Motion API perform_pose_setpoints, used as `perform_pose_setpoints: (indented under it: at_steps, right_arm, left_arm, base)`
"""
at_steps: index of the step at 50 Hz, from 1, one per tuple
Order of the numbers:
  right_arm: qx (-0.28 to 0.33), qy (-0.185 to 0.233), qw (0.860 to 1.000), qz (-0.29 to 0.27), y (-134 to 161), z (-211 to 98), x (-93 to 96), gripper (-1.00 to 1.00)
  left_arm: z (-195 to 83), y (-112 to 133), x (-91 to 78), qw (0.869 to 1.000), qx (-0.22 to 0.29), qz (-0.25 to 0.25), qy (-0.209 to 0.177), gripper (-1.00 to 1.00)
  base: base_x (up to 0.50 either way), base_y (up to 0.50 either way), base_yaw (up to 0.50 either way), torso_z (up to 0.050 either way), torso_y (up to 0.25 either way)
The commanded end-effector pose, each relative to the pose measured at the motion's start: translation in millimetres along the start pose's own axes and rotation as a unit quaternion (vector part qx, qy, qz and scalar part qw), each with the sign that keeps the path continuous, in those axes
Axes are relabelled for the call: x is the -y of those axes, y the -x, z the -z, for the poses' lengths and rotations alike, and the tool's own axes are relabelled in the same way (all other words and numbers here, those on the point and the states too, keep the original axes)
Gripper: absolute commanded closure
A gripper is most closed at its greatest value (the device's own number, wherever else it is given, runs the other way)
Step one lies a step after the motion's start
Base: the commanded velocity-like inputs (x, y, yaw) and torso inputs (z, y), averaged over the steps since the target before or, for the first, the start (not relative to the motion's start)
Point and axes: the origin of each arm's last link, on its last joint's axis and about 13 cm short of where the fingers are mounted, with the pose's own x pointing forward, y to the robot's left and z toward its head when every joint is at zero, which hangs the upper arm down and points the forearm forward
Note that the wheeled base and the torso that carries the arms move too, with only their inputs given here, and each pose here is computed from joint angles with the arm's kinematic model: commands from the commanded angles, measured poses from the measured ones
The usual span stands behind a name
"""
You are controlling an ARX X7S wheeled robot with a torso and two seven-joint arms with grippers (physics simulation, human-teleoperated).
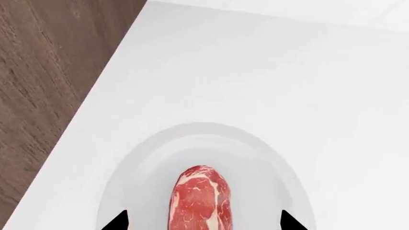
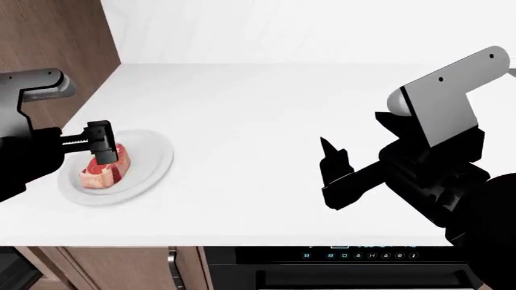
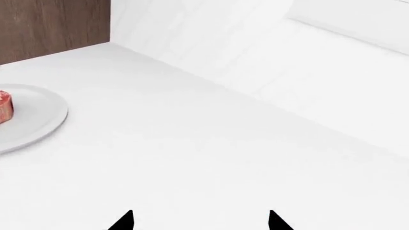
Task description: Place the steak on the rack of the oven.
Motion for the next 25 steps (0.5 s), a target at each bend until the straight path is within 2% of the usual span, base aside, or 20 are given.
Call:
perform_pose_setpoints:
  at_steps: [1, 10, 11, 12, 13, 19, 20, 25]
  right_arm:
    - [-0.006, 0.001, 1.000, 0.002, -1.4, 2.1, 0.8, -1.00]
    - [-0.007, 0.005, 1.000, 0.003, -3.0, 2.3, 0.9, -1.00]
    - [-0.007, 0.005, 1.000, 0.003, -2.9, 2.1, 0.7, -1.00]
    - [-0.007, 0.005, 1.000, 0.003, -3.0, 2.0, 0.7, -1.00]
    - [-0.008, 0.006, 1.000, 0.003, -3.0, 2.2, 0.7, -1.00]
    - [-0.007, 0.005, 1.000, 0.004, -2.8, 2.6, 0.9, -1.00]
    - [-0.007, 0.004, 1.000, 0.004, -2.9, 2.9, 0.9, -1.00]
    - [-0.007, 0.005, 1.000, 0.005, -2.4, 2.7, 1.2, -1.00]
  left_arm:
    - [5.0, -7.0, -0.3, 1.000, -0.020, 0.006, -0.012, -1.00]
    - [7.8, -12.3, -2.7, 0.999, -0.028, 0.004, -0.015, -1.00]
    - [9.0, -13.1, -2.4, 0.999, -0.030, 0.004, -0.025, -1.00]
    - [8.5, -13.8, -2.4, 0.999, -0.034, 0.007, -0.011, -1.00]
    - [9.7, -14.5, -2.3, 0.999, -0.032, 0.004, -0.022, -1.00]
    - [9.9, -15.5, -3.1, 0.999, -0.037, 0.004, -0.012, -1.00]
    - [12.1, -16.3, -3.1, 0.999, -0.038, -0.001, -0.022, -1.00]
    - [11.9, -15.3, -3.2, 0.999, -0.039, 0.000, -0.020, -1.00]
  base:
    - [0.00, 0.00, 0.00, 0.000, 0.000]
    - [0.00, 0.00, 0.00, 0.000, 0.000]
    - [0.00, 0.00, 0.00, 0.000, 0.000]
    - [0.00, 0.00, 0.00, 0.000, 0.000]
    - [0.00, 0.00, 0.00, 0.000, 0.000]
    - [0.00, 0.00, 0.00, 0.000, 0.000]
    - [0.00, 0.00, 0.00, 0.000, 0.000]
    - [0.00, 0.00, 0.00, 0.000, 0.000]
